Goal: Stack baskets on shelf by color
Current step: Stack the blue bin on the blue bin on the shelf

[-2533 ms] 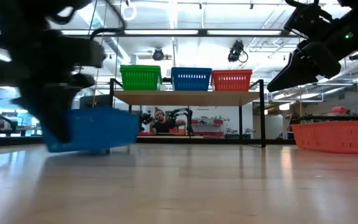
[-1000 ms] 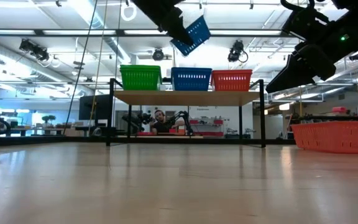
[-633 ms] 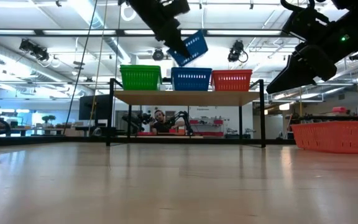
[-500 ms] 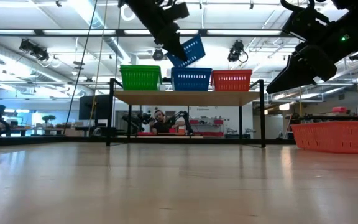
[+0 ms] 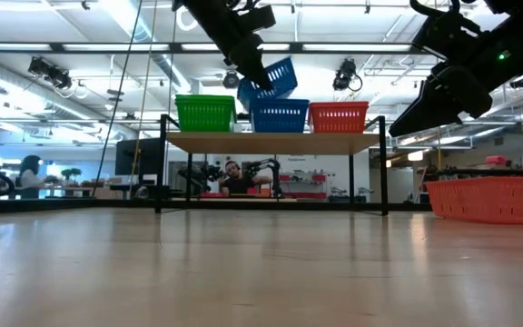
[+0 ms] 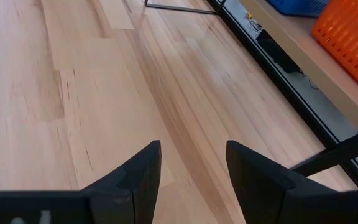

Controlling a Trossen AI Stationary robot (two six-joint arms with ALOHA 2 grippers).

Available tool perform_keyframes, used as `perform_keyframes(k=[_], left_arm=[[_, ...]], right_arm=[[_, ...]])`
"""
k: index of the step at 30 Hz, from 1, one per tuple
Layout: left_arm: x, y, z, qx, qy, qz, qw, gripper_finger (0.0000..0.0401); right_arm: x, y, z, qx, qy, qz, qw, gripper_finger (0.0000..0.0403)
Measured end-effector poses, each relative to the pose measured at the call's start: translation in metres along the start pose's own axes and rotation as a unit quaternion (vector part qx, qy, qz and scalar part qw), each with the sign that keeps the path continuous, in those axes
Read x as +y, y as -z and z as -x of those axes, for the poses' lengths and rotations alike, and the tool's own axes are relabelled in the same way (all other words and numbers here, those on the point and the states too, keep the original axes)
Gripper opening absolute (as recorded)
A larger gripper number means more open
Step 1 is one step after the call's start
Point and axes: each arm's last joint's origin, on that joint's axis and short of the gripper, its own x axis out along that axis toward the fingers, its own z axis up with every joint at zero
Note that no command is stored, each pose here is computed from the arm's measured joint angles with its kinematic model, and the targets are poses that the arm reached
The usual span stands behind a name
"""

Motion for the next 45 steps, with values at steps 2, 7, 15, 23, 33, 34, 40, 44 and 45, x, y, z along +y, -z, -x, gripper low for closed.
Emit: perform_keyframes(k=[2, 7, 15, 23, 33, 34, 40, 44, 45], left_arm=[[-0.0002, 0.0004, 0.0, 0.002, 0.001, 0.0, 1.0, 0.0048], [-0.0003, 0.0008, 0.0, 0.004, 0.002, -0.001, 1.0, 0.006], [0.0002, 0.0011, 0.0, 0.009, -0.009, -0.001, 1.0, 0.0074], [0.0013, 0.0022, 0.0003, 0.015, -0.015, 0.012, 1.0, 0.0077], [0.0012, 0.0079, -0.0019, 0.03, -0.016, 0.023, 0.999, 0.0098], [0.0013, 0.0074, -0.0019, 0.027, -0.017, 0.024, 0.999, 0.0099], [0.0008, 0.0033, -0.0015, 0.009, -0.019, 0.029, 0.999, 0.0099], [-0.0026, -0.0008, -0.0006, -0.011, -0.007, 0.045, 0.999, 0.01], [-0.0034, -0.0013, -0.0004, -0.012, -0.005, 0.048, 0.999, 0.0101]], right_arm=[[0.0, 0.0, 0.0, 0.0, 0.0, 0.0, 1.0, 0.0187], [0.0, 0.0, 0.0, 0.0, 0.0, 0.0, 1.0, 0.0187], [0.0, 0.0, 0.0, 0.0, 0.0, 0.0, 1.0, 0.0187], [0.0, 0.0, 0.0, 0.0, 0.0, 0.0, 1.0, 0.0187], [0.0, 0.0, 0.0, 0.0, 0.0, 0.0, 1.0, 0.0187], [-0.0001, 0.0, 0.0, 0.0, 0.0, 0.0, 1.0, 0.0187], [-0.0001, 0.0, 0.0, 0.0, 0.001, 0.0, 1.0, 0.0187], [0.0, 0.0, 0.0, 0.0, 0.001, 0.0, 1.0, 0.0187], [0.0, 0.0, 0.0, 0.0, 0.0, 0.0, 1.0, 0.0187]])
